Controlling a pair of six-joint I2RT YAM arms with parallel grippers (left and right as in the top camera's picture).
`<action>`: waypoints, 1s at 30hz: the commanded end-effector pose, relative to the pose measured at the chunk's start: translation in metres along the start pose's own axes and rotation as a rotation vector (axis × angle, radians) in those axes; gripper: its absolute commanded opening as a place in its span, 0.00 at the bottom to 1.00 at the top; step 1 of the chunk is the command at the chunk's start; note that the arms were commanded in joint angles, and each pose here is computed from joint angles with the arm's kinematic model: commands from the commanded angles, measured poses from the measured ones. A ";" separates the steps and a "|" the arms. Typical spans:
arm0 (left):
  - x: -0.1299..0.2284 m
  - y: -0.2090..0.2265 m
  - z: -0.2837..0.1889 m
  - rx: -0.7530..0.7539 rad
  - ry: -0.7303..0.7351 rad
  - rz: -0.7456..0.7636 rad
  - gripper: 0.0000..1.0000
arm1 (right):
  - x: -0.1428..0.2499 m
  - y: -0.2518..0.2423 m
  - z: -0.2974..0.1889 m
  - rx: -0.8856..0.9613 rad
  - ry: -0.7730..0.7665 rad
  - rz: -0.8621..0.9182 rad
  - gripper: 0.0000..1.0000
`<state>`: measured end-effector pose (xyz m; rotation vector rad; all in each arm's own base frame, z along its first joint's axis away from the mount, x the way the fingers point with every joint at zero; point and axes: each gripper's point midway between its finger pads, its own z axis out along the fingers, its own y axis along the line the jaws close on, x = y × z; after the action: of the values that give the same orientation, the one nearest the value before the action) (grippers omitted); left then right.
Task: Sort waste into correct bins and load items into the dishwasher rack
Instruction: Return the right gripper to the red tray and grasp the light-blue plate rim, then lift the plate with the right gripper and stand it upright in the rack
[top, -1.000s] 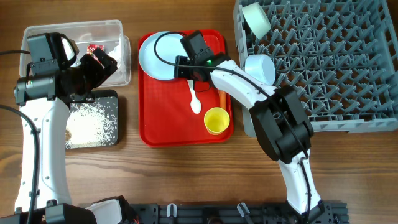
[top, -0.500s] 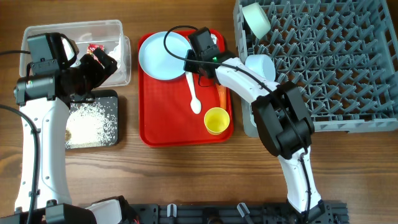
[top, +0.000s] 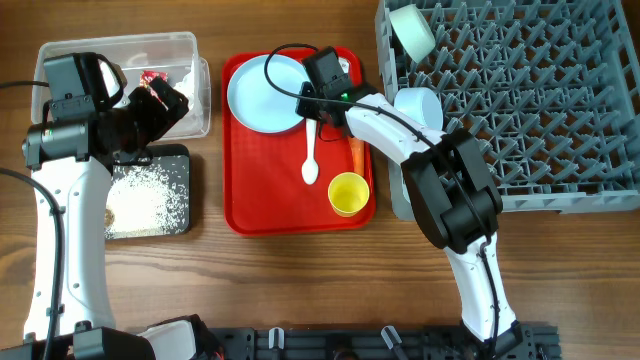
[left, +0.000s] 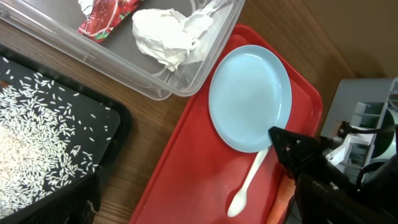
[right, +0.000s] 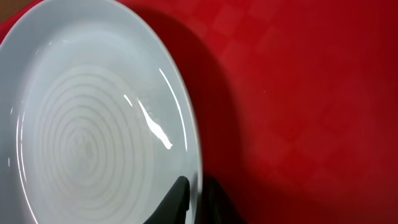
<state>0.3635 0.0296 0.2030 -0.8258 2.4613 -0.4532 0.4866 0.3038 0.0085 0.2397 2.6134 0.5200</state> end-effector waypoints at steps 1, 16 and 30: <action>-0.001 -0.002 0.001 0.010 0.004 -0.007 1.00 | 0.017 -0.008 0.014 0.012 0.055 -0.009 0.11; -0.001 -0.002 0.001 0.010 0.004 -0.007 1.00 | -0.061 0.014 -0.073 -0.049 -0.139 -0.141 0.04; -0.001 -0.002 0.001 0.010 0.004 -0.007 1.00 | -0.154 -0.024 -0.303 0.329 -0.605 -0.321 0.05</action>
<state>0.3636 0.0296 0.2030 -0.8256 2.4610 -0.4532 0.4864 0.2000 0.2613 0.0231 2.1960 0.2354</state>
